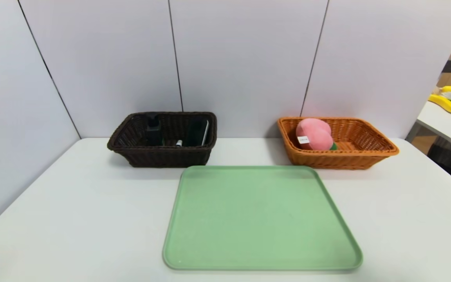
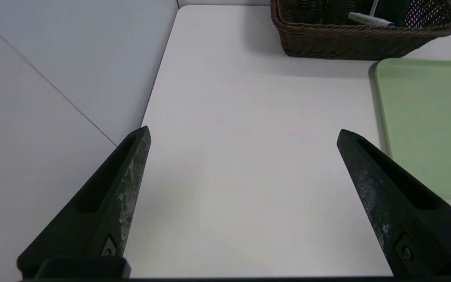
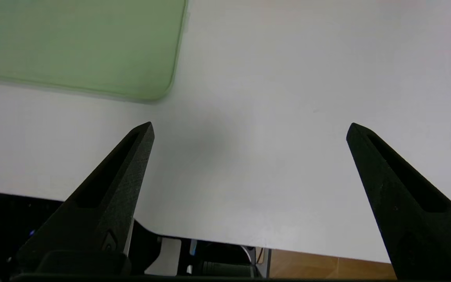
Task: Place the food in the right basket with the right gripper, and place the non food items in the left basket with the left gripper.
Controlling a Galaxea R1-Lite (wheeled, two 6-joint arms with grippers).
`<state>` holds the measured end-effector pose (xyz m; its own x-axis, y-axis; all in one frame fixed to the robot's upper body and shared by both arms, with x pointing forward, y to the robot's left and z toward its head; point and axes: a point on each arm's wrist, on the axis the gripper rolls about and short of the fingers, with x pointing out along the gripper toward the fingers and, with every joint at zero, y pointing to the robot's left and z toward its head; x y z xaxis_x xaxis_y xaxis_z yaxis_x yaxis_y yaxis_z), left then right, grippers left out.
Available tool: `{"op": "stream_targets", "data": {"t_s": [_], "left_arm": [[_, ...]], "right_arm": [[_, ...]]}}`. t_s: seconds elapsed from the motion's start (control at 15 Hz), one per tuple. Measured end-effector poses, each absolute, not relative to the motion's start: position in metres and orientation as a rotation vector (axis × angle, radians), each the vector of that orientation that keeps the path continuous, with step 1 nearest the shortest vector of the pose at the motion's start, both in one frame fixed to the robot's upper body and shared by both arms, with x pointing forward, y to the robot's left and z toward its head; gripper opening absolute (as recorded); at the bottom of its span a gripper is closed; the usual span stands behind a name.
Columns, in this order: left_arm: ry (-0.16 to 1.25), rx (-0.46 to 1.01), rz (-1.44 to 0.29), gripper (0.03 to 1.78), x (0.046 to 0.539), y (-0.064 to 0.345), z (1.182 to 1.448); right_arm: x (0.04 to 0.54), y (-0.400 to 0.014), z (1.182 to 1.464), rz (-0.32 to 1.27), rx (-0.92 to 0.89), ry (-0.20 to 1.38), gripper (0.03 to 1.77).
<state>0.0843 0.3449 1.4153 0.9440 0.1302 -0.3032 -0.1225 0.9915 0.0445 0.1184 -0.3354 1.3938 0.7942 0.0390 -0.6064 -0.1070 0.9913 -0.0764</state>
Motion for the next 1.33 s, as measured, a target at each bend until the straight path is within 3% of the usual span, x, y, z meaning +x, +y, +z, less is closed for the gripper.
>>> {"op": "stream_targets", "data": {"t_s": [0.67,1.33], "left_arm": [[0.260,0.075,0.192,1.69,0.013,0.359,1.340],[0.150,-0.001,0.356,1.69,-0.003,0.359,1.337]], "right_arm": [[0.024,-0.339,1.324,-0.019,-0.115,0.333,1.70],[-0.018,-0.339,1.282,-0.084,-0.113,0.150,1.70]]}}
